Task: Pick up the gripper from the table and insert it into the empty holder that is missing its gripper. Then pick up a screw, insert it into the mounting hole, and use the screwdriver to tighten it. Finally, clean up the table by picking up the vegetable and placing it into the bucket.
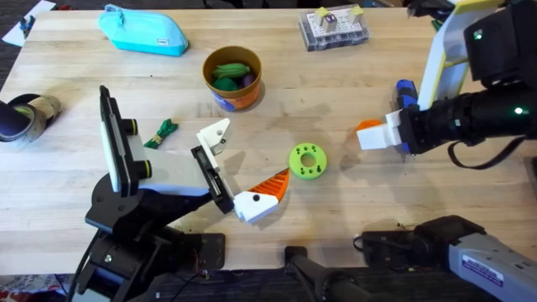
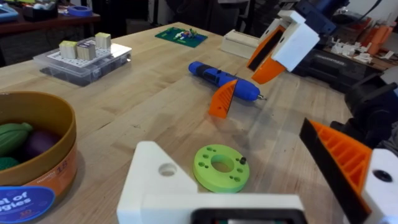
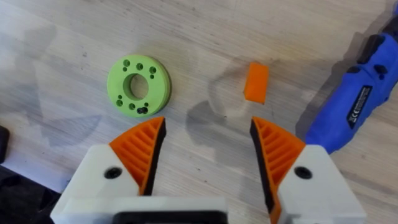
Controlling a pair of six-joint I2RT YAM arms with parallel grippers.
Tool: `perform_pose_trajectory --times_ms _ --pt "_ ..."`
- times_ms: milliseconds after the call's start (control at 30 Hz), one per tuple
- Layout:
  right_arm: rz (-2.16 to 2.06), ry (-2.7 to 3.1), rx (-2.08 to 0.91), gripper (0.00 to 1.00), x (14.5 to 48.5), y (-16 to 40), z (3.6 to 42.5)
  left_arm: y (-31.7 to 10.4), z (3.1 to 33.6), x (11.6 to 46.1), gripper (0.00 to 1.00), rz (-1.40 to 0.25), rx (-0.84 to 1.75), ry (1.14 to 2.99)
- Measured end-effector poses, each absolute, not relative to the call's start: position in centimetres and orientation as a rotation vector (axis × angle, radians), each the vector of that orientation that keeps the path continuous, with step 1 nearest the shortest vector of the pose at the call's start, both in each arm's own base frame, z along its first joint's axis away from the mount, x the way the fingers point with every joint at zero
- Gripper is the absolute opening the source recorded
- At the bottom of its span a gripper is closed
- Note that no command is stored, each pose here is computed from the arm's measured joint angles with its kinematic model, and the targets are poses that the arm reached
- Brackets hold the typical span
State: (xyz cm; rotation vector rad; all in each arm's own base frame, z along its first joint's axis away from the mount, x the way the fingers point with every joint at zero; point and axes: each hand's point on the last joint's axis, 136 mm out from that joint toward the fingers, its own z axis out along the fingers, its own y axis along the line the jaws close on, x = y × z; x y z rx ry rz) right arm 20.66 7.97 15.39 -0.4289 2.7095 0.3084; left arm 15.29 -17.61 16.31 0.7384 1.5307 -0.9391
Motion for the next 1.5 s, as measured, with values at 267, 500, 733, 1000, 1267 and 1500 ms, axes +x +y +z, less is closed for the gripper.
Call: perform_pose_trajectory --times_ms 267,500,733,1000,1267,1500 --pt "0.253 2.607 -0.417 0.838 22.3 7.7 18.4 -17.3 16.4 15.8 0.995 -0.913 0.714 1.535" --pt "0.233 2.613 -0.377 0.838 22.5 7.0 18.5 -17.3 16.4 15.8 0.995 -0.911 0.711 1.535" --pt "0.204 2.783 -0.225 0.838 24.3 4.9 14.9 -17.2 16.4 15.9 0.995 -0.905 0.706 1.537" --pt "0.23 2.948 -0.122 0.838 24.7 4.6 11.2 -17.2 16.4 16.0 0.995 -0.903 0.703 1.538" --pt "0.234 3.04 -0.042 0.835 25.1 4.7 8.8 -17.2 16.4 16.0 0.995 -0.901 0.701 1.538" --pt "0.239 3.035 -0.021 0.346 25.6 4.7 8.5 -17.2 16.4 16.0 0.995 -0.901 0.701 1.538"
